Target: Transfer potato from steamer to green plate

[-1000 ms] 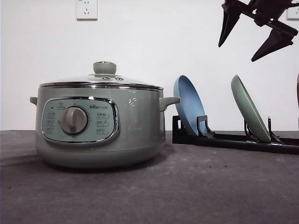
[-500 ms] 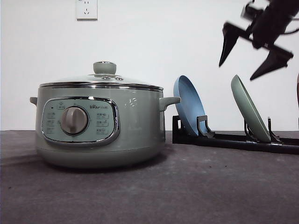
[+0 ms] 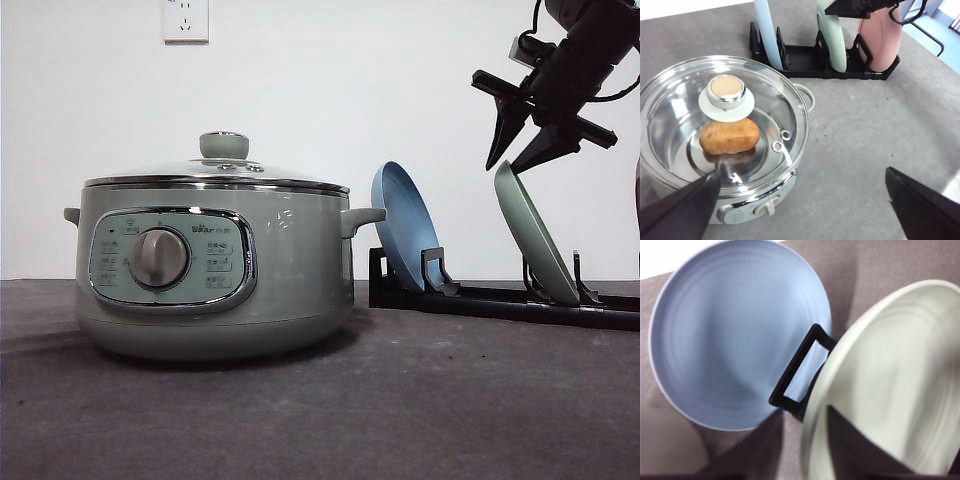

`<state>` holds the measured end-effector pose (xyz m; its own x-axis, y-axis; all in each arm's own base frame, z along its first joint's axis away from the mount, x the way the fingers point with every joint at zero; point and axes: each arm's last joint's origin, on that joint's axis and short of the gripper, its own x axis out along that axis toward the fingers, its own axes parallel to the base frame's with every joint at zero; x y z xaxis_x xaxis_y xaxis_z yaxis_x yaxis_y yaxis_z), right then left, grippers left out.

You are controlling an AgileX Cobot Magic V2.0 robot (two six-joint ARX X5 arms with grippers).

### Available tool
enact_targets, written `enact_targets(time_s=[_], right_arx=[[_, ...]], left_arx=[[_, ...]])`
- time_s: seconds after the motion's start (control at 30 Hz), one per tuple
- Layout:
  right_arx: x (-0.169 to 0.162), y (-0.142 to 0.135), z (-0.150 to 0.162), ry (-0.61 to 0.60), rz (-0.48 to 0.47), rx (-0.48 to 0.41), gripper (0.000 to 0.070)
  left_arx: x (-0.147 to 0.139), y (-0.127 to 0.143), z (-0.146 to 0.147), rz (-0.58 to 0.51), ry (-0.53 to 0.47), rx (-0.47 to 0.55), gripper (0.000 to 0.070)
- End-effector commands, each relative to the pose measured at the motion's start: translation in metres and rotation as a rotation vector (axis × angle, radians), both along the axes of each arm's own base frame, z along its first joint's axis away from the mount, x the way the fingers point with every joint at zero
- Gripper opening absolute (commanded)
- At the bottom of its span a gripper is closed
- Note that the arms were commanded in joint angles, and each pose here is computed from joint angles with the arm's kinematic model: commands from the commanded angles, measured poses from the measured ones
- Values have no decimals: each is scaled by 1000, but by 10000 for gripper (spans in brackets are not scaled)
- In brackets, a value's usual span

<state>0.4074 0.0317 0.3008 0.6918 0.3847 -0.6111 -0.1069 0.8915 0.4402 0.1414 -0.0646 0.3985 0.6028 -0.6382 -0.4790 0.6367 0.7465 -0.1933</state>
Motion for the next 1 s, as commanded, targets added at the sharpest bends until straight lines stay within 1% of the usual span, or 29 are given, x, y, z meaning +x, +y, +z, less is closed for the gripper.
enact_targets(time_s=[0.0,0.03,0.17,0.27,0.37,0.47,0.57,0.7,0.8,0.97], right_arx=[[7,1,-3,7,-2,20,13],[7,0,-3,9,-7,24,0],[7,-5,-1,18,-46,63,0],[3,-12,12,0,-45,118,0],[-7,-15,37,-47,-23,166,0],[-25,-17,65,-103,14,227,0],[-48,-16,91,-156,64,256,0],[-85,-15,122,-220,124,237,0],[-115,-14,139,-263,166,178,0],[-169,-12,158,-292,241,80,0]], left_arx=[[0,-1,7,-14,-30,-8,660],[0,-1,7,-14,-30,-8,660],[0,-1,7,-14,-27,-7,660],[0,-1,6,-14,-20,-4,660],[-1,-1,6,-14,-14,-2,660],[-1,-1,6,-14,-16,-2,660],[-1,-1,6,-14,-18,-3,660],[-1,-1,6,-14,-18,-3,660],[-1,-1,6,-14,-18,-3,660],[-1,-1,6,-14,-18,-3,660]])
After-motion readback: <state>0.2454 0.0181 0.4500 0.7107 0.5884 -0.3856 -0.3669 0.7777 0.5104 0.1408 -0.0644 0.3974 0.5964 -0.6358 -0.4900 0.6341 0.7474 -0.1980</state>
